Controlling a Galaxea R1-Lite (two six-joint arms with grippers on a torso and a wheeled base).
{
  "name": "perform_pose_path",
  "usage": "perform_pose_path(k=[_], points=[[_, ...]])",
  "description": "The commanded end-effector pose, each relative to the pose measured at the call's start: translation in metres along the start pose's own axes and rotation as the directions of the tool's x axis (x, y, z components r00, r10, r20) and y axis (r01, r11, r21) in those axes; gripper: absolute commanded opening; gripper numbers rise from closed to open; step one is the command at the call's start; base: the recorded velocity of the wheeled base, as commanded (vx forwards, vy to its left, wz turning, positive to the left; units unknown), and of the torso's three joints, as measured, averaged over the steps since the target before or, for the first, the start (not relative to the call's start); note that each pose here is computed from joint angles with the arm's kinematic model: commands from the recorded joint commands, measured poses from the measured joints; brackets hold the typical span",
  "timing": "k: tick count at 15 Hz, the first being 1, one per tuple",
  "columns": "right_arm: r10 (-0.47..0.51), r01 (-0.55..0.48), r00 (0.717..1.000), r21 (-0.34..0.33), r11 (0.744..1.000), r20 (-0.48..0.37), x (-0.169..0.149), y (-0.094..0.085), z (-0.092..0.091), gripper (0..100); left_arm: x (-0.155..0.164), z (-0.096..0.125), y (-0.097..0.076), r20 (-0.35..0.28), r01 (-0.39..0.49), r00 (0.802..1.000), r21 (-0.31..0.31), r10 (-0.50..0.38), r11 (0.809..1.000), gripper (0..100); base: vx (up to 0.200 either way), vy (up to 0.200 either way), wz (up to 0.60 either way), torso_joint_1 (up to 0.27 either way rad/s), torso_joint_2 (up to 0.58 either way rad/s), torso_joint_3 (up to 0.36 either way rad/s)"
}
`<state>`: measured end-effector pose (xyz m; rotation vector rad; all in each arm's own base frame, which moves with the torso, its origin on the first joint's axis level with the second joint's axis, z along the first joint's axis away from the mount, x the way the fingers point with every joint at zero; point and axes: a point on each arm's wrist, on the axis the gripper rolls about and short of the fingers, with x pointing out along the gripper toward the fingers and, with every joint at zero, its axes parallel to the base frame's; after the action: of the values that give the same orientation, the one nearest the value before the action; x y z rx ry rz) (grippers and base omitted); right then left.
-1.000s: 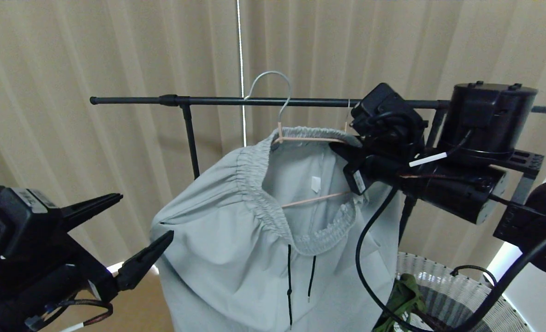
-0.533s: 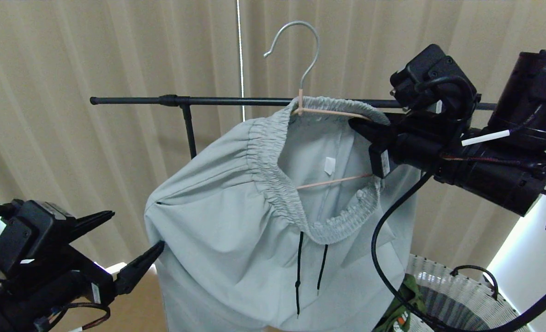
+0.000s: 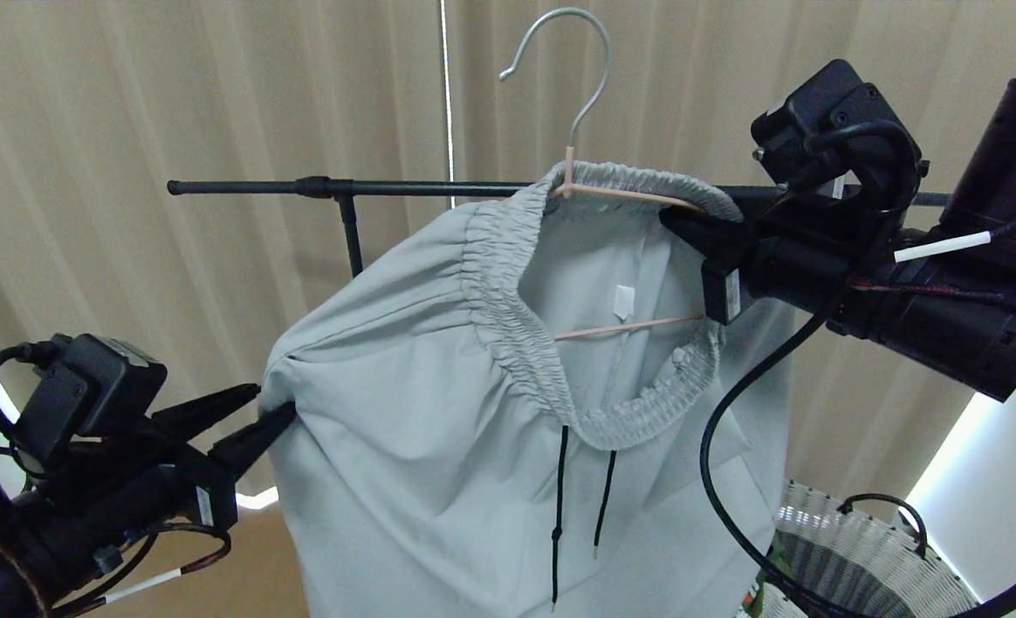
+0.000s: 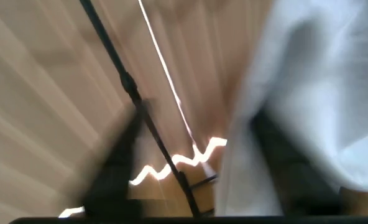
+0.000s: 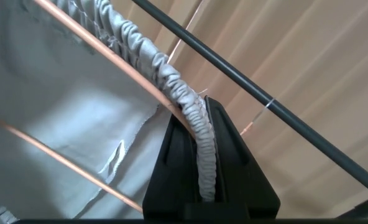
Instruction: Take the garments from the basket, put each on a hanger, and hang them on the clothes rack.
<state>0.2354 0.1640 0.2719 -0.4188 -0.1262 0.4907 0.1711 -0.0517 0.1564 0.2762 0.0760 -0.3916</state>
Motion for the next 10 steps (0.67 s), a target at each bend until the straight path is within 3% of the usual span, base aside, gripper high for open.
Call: perform_pose_path(k=[1, 4, 5, 8, 10], points=[[-0.007, 0.007, 1.0, 0.0, 1.0, 0.009, -0.003, -0.002, 0.003, 0, 0.005, -0.001, 0.001, -0.012, -0.001, 1.0, -0.006, 0.001, 1.0, 0, 0.0, 0.0, 0.0, 0.0, 0.0, 0.0], [-0.018, 0.018, 1.0, -0.001, 1.0, 0.01, -0.005, -0.004, 0.004, 0, 0.007, -0.006, 0.007, -0.041, -0.036, 0.999, -0.006, 0.036, 0.999, 0, 0.0, 0.0, 0.0, 0.0, 0.0, 0.0], [-0.042, 0.042, 0.999, -0.002, 0.999, -0.003, -0.005, -0.011, 0.001, 0, 0.003, -0.013, 0.028, -0.074, -0.151, 0.986, -0.009, 0.15, 0.988, 0, 0.0, 0.0, 0.0, 0.0, 0.0, 0.0], [-0.058, 0.058, 0.998, -0.004, 0.998, -0.015, -0.006, -0.016, -0.002, 0, -0.002, -0.016, 0.057, -0.097, -0.295, 0.951, -0.014, 0.292, 0.955, 0, 0.0, 0.0, 0.0, 0.0, 0.0, 0.0], [-0.06, 0.06, 0.998, -0.005, 0.998, -0.018, -0.006, -0.017, -0.003, 0, -0.001, -0.015, 0.067, -0.101, -0.337, 0.937, -0.016, 0.334, 0.941, 0, 0.0, 0.0, 0.0, 0.0, 0.0, 0.0]])
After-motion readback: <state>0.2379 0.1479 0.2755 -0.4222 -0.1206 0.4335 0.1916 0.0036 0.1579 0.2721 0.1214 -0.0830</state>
